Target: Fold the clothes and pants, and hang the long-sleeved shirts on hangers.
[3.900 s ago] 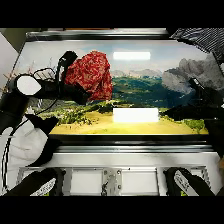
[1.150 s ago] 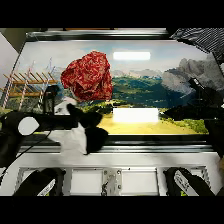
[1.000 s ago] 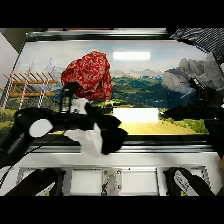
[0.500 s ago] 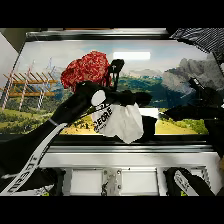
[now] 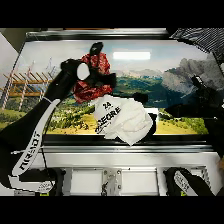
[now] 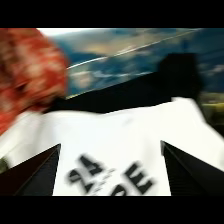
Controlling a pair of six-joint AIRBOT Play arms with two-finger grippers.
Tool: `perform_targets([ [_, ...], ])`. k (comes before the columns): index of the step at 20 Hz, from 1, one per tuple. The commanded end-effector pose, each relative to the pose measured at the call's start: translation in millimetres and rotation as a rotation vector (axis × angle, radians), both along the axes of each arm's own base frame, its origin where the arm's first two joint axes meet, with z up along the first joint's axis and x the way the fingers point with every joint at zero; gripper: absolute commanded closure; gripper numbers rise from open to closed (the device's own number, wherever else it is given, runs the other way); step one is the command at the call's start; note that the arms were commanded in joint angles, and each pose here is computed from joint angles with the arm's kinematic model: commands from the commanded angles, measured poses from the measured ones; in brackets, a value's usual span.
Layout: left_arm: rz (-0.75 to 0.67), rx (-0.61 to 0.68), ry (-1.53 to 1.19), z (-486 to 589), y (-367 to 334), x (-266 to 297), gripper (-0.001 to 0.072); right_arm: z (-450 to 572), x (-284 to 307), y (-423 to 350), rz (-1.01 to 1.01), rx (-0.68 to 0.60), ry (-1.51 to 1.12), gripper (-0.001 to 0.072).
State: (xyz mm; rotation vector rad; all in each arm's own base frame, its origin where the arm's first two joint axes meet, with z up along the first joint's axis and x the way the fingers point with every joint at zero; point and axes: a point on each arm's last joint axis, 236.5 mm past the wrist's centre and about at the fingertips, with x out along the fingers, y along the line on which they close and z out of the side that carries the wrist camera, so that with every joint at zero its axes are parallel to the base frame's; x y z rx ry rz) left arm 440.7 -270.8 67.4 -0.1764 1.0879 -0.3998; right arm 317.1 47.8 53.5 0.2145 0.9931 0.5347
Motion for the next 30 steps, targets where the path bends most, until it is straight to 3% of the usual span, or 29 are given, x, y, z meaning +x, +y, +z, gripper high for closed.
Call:
perform_targets([
  [1,0.122,0.069,0.18,-52,82,-19,0.0017,-18,6,-67,-0.286,-0.275,0.057,0.069],
  [2,0.153,0.073,0.248,-76,97,-33,0.0017,-20,6,-65,-0.296,-0.281,0.07,0.0682],
  [3,0.183,0.054,0.309,-96,104,-45,0.0017,-23,6,-56,-0.283,-0.255,0.077,0.0574],
  [4,0.214,0.019,0.363,-114,105,-55,0.0017,-28,7,-44,-0.269,-0.214,0.095,0.0269],
  [5,0.237,-0.025,0.403,-130,103,-61,0.0017,-36,8,-29,-0.251,-0.172,0.12,0.0047],
  [10,0.215,-0.266,0.497,-162,48,-73,0.0017,-102,6,23,-0.114,-0.159,0.261,0.0056],
  [13,0.231,-0.319,0.505,-168,38,-67,0.0046,-132,3,52,-0.035,-0.177,0.31,0.0055],
  [15,0.245,-0.32,0.492,-168,43,-62,0.0423,-146,1,66,0.0,-0.191,0.323,0.0059],
  [16,0.252,-0.323,0.482,-165,47,-59,0.0615,-150,1,70,0.014,-0.198,0.322,0.0224],
  [17,0.261,-0.333,0.464,-158,52,-54,0.069,-149,4,71,0.014,-0.203,0.306,0.0527],
  [18,0.26,-0.342,0.425,-144,57,-47,0.0691,-141,12,69,0.006,-0.203,0.276,0.0687],
  [23,0.148,-0.448,-0.096,85,88,11,0.0691,35,71,70,0.02,-0.208,-0.126,0.069],
  [27,0.005,-0.38,-0.555,274,95,-34,0.0691,201,46,98,0.011,-0.007,-0.429,0.069],
  [30,-0.015,-0.262,-0.718,324,98,-72,0.0691,223,22,103,-0.01,0.061,-0.436,0.069],
])
